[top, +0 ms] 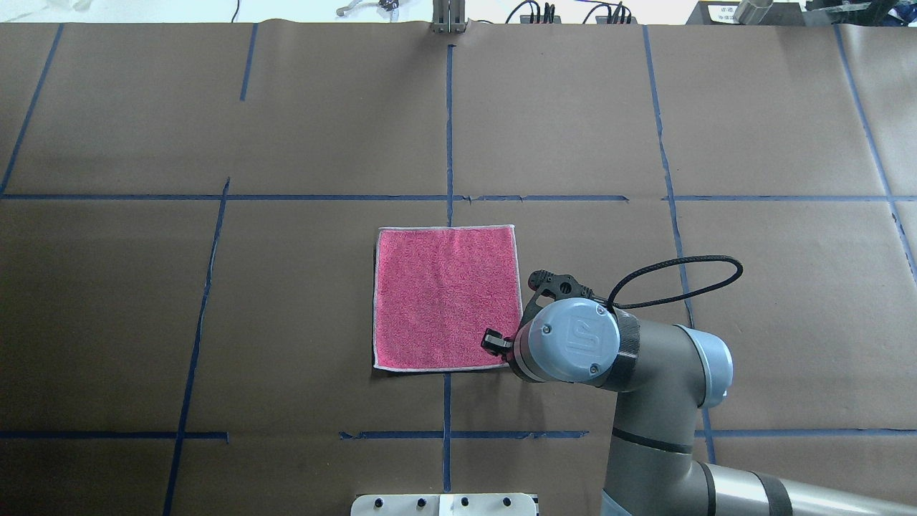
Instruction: Fold towel twice with both arms
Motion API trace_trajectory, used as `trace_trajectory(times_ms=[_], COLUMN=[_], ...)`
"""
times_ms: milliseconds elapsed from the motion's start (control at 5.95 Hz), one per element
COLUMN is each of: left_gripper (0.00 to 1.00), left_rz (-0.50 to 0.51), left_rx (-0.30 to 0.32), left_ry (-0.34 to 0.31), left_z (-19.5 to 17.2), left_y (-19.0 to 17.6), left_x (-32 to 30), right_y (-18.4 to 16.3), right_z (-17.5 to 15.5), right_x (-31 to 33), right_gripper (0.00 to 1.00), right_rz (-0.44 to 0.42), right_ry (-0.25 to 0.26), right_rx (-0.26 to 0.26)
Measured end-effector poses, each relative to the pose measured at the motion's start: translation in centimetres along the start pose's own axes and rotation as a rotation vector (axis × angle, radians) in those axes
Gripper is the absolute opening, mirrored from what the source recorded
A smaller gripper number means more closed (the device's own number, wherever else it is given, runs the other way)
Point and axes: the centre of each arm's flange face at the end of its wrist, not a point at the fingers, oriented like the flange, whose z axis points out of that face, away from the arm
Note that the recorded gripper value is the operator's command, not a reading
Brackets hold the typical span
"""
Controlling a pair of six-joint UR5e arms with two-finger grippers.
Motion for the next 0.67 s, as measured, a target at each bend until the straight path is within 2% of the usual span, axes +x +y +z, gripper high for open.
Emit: trace_trajectory(times_ms=[168,504,672], left_gripper=[1.0,1.0,1.0], left_rz=[-0.005,-0.06,-0.107], left_rx=[0.0,0.004,0.015], left_ry=[0.005,0.02,0.038], left_z=[0.0,0.3,0.9], left_y=[0.0,-1.3,-3.2], left_x=[0.1,2.0,5.1], right_y=[0.1,-0.3,-0.7], right_z=[0.0,-0.7,-1.8], right_x=[0.0,0.1,0.3], right_gripper=[0.0,0.0,0.0], right_rz=[0.0,0.004,0.007], right_ry=[-0.001,-0.011,-0.025], right_rx=[-0.002,0.002,0.004])
